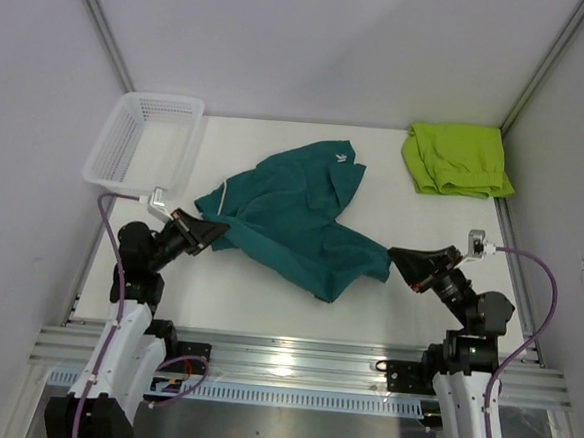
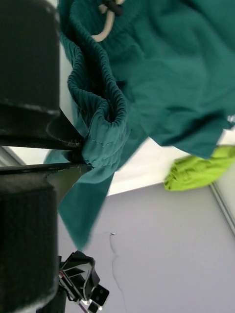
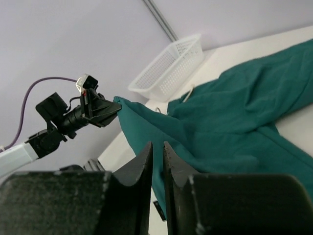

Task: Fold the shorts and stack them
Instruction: Flatten the shorts out

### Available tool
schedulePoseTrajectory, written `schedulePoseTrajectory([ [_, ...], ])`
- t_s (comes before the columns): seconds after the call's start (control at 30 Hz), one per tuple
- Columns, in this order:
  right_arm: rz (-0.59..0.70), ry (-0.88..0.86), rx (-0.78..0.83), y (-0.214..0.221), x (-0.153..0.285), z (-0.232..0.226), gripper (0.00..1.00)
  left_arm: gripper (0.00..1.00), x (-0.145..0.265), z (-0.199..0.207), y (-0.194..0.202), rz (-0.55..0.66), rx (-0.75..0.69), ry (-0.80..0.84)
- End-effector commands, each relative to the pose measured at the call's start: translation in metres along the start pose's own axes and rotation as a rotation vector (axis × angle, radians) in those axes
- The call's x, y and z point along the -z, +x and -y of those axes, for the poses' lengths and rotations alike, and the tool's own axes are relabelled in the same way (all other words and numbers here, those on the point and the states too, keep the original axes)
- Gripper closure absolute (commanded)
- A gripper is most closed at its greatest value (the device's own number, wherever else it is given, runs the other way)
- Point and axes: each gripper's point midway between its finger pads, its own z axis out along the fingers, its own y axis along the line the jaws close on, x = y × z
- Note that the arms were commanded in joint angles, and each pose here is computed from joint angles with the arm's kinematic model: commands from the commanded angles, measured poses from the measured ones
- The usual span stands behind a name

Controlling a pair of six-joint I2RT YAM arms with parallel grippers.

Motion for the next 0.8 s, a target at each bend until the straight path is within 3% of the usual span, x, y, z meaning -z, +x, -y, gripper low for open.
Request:
schedulePoseTrajectory([
  [0.0,-0.171,0.165,-0.092,0.054,0.019,0.028,0.83,0.83,0.01,-0.016,0.028,-0.065,-0.003,-0.024],
  [0.07,-0.16,0.158,-0.072,0.056,0.022,0.02,0.73,0.6,0.014,-0.022,0.042,-0.091,0.011,-0.018],
  [0.1,-0.128,0.16,-0.046,0.052,0.029,0.013,0.51,0.49,0.018,-0.019,0.043,-0.085,-0.012,-0.007],
  [0.13,-0.102,0.187,-0.03,0.045,0.03,0.014,0.48,0.36,0.021,-0.023,0.047,-0.098,-0.001,-0.032],
  [0.2,-0.121,0.181,-0.006,0.042,0.028,0.008,0.45,0.22,0.026,-0.024,0.048,-0.084,-0.027,-0.05],
  [0.3,-0.08,0.181,0.014,0.032,0.027,0.006,0.36,0.09,0.036,-0.005,0.037,-0.023,-0.095,-0.032],
  [0.47,-0.103,0.227,-0.031,0.034,0.011,0.028,0.34,0.05,0.061,0.032,0.01,0.023,-0.229,-0.117],
  [0.57,-0.134,0.268,-0.069,0.037,-0.004,0.046,0.33,0.04,0.075,0.014,0.009,-0.002,-0.246,-0.285],
  [0.6,-0.12,0.262,-0.056,0.031,-0.01,0.047,0.33,0.05,0.082,0.028,-0.002,0.02,-0.301,-0.294],
  [0.63,-0.129,0.28,-0.061,0.032,-0.014,0.053,0.33,0.04,0.088,0.017,-0.008,0.046,-0.304,-0.377],
  [0.77,-0.197,0.412,-0.09,0.037,-0.039,0.088,0.32,0.01,0.087,0.008,-0.012,0.039,-0.28,-0.434],
])
